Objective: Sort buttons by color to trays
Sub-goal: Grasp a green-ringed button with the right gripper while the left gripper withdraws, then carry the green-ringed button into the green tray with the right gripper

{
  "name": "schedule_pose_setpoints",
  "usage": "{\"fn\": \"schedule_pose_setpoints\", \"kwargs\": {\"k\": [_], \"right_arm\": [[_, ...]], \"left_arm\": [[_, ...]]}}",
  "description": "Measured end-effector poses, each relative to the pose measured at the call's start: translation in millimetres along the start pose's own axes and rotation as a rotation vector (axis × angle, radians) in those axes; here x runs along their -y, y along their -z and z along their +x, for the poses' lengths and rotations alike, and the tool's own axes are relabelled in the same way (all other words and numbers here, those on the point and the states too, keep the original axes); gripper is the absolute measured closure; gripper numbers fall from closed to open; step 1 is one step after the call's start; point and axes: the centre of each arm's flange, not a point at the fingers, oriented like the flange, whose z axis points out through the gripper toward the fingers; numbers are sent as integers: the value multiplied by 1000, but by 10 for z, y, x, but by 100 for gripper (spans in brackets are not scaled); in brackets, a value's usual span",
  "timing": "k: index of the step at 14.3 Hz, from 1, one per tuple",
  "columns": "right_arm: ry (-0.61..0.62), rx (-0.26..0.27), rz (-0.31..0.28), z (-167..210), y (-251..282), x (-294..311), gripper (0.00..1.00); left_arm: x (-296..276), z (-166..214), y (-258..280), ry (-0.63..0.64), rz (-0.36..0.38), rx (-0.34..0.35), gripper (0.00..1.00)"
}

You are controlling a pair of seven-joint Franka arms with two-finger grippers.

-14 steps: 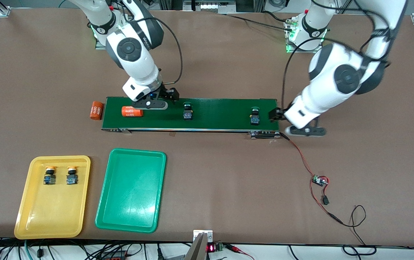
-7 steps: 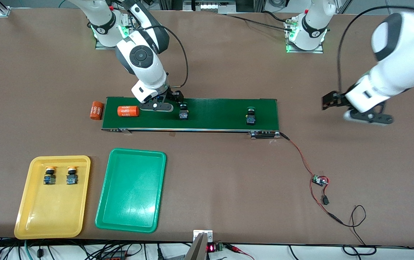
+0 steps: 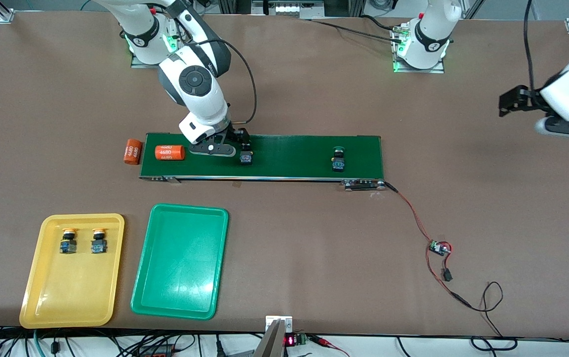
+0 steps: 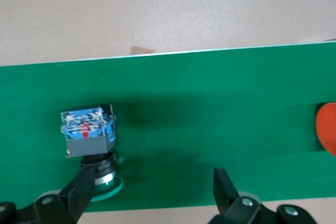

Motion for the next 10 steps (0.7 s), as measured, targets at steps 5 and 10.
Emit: {"fn": "schedule_pose_setpoints", "kwargs": {"k": [5, 10], "right_arm": [[4, -24, 9, 44, 65, 101, 0], [37, -8, -11, 11, -298, 142, 0]], "left_arm": [[-26, 134, 92, -6, 11, -108, 0], [-59, 171, 16, 9, 8, -104, 0]]}}
